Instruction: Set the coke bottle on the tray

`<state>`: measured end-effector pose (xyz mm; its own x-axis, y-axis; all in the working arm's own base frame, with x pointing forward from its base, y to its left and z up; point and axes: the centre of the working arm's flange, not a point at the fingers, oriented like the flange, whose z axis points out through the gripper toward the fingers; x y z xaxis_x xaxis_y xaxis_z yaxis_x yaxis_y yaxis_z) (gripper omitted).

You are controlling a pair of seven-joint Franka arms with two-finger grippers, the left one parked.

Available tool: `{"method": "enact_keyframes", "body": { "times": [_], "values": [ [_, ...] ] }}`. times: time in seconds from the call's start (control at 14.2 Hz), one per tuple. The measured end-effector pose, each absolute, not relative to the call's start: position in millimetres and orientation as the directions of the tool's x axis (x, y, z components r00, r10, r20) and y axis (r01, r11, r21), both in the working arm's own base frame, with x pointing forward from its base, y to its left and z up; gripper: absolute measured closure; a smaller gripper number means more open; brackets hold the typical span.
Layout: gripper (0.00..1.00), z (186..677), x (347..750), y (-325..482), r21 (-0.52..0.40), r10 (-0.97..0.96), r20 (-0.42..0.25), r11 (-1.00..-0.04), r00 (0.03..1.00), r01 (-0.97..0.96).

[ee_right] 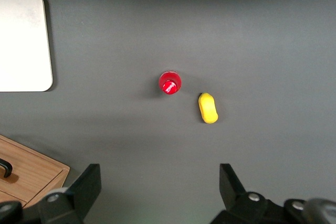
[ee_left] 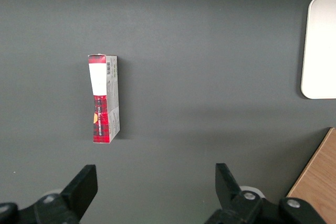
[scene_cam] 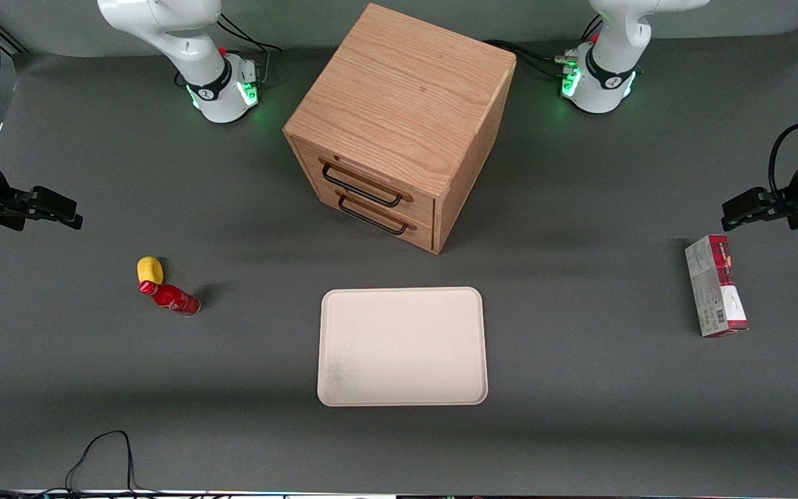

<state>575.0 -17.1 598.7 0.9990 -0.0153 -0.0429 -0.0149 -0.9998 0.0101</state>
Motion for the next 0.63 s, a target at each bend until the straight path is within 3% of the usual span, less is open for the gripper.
{"method": "enact_keyframes", "body": {
  "times": [0.63],
  "values": [
    [0.00, 598.3, 574.9, -24.9, 0.011, -0.014, -0.043, -1.000, 0.999, -0.013]
  ]
}}
